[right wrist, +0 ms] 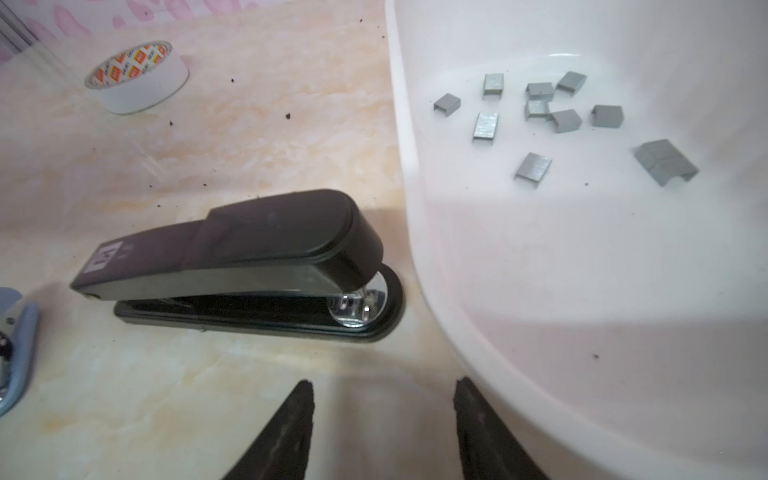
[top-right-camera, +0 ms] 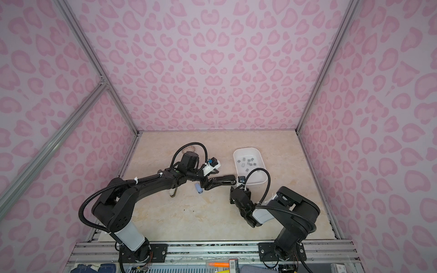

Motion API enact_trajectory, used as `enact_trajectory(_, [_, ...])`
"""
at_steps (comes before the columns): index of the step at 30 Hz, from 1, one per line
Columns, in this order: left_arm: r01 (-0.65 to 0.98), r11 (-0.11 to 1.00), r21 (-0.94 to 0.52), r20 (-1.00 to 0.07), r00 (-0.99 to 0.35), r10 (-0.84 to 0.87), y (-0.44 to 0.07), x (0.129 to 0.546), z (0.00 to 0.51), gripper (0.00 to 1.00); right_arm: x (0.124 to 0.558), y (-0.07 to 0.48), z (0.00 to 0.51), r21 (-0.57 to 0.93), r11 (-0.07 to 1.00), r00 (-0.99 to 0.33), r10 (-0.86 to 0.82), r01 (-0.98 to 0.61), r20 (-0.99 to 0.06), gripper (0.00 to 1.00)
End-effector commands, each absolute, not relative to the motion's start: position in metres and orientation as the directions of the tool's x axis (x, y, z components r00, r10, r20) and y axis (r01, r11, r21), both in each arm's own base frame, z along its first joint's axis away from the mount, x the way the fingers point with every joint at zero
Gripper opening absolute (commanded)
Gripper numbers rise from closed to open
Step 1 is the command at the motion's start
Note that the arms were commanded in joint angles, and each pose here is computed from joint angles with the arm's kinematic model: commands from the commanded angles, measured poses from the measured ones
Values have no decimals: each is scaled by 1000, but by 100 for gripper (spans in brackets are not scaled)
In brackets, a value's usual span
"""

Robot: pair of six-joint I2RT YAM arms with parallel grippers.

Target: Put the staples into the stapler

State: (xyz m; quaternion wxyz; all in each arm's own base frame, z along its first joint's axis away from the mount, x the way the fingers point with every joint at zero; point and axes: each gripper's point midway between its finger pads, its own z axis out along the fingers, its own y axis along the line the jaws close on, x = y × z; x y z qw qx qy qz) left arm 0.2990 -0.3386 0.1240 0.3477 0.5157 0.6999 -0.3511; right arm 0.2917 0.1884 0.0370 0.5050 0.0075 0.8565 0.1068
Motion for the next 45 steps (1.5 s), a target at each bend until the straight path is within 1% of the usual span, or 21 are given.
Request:
enact_trajectory(1, [969, 220, -110, -841, -208, 499, -341, 303, 120, 78, 286, 181, 61, 249, 968, -416, 218, -22, -883, 53])
enact_trajectory(6, [967, 239, -85, -818, -205, 538, -348, 314, 107, 76, 287, 164, 98, 220, 974, -350, 224, 52, -910, 48])
enact_trajectory(10, [965, 250, -81, -792, -215, 571, -353, 321, 97, 76, 292, 142, 134, 240, 966, -269, 257, 95, -928, 48])
enact_trajectory(12, [965, 250, -82, -785, -217, 580, -357, 323, 93, 76, 298, 127, 146, 255, 958, -261, 281, 129, -924, 48])
enact_trajectory(14, [964, 254, -79, -771, -220, 597, -362, 325, 88, 75, 303, 118, 156, 257, 958, -255, 282, 130, -925, 48])
enact_trajectory(18, [969, 245, -40, -738, -194, 647, -376, 324, 77, 74, 309, 98, 169, 225, 963, -251, 257, 151, -933, 49])
enact_trajectory(25, [969, 244, -24, -710, -188, 678, -387, 331, 67, 69, 311, 81, 174, 242, 960, -250, 272, 143, -929, 50])
enact_trajectory(30, [970, 241, -28, -692, -193, 696, -387, 332, 59, 69, 311, 80, 170, 243, 961, -255, 270, 132, -929, 51])
enact_trajectory(31, [970, 242, -15, -704, -182, 687, -392, 338, 68, 69, 311, 81, 170, 244, 961, -256, 271, 130, -928, 51])
enact_trajectory(37, [973, 230, -22, -700, -179, 692, -397, 339, 65, 69, 313, 81, 171, 249, 961, -257, 272, 121, -927, 51])
enact_trajectory(42, [972, 232, -35, -687, -192, 701, -398, 341, 61, 65, 316, 82, 167, 253, 960, -269, 276, 117, -923, 51])
enact_trajectory(45, [971, 235, -39, -679, -198, 707, -397, 341, 59, 64, 316, 83, 167, 256, 960, -273, 278, 113, -921, 51])
